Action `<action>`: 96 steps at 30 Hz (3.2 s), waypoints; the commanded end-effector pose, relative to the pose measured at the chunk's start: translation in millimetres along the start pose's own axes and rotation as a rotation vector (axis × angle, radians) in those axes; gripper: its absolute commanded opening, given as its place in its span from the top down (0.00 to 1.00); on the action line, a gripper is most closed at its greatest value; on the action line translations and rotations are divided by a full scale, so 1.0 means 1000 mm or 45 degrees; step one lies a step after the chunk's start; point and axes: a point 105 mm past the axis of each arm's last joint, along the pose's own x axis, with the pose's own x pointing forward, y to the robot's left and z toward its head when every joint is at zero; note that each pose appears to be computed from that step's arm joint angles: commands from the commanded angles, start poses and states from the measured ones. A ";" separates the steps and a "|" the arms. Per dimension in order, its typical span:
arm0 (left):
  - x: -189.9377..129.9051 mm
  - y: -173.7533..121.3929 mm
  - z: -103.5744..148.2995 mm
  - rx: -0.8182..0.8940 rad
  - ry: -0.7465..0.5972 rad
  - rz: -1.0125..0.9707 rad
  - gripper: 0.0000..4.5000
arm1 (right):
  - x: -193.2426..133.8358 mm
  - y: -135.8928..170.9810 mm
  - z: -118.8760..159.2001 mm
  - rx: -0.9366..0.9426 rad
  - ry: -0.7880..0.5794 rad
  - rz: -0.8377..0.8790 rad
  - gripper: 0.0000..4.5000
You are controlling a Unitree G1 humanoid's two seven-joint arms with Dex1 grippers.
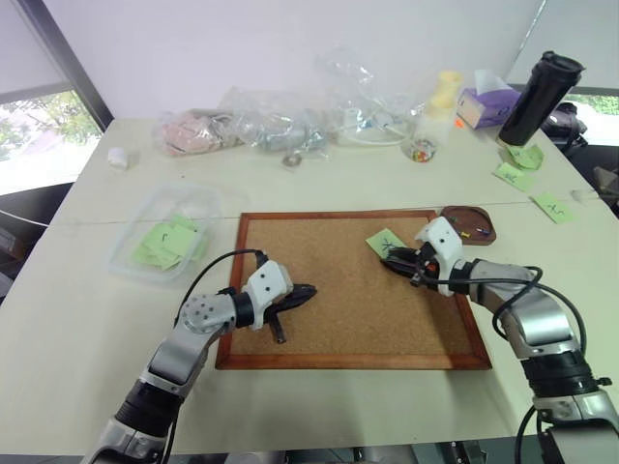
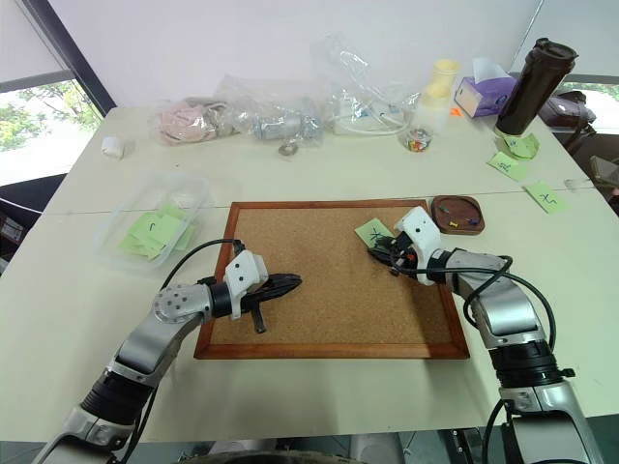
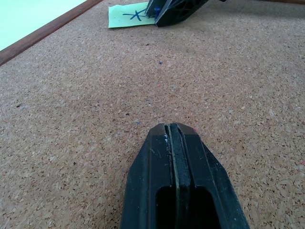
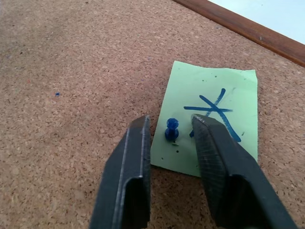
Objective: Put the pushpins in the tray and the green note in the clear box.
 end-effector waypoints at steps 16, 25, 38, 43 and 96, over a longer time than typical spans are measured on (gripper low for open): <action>-0.004 -0.014 -0.026 -0.068 0.125 -0.068 1.00 | -0.020 0.013 0.068 -0.199 -0.169 0.060 0.99; -0.008 0.001 -0.019 -0.121 0.103 -0.025 1.00 | -0.027 0.039 0.083 -0.304 -0.163 0.194 0.99; -0.007 0.042 0.076 -0.486 -0.281 -0.079 0.20 | -0.030 0.059 0.084 -0.466 -0.109 0.278 1.00; 0.003 0.047 0.088 -0.647 -0.354 -0.119 0.10 | -0.029 0.062 0.083 -0.563 -0.084 0.269 1.00; -0.003 0.053 0.076 -0.969 -0.470 -0.103 0.99 | -0.056 -0.009 0.112 -0.181 -0.361 -0.069 1.00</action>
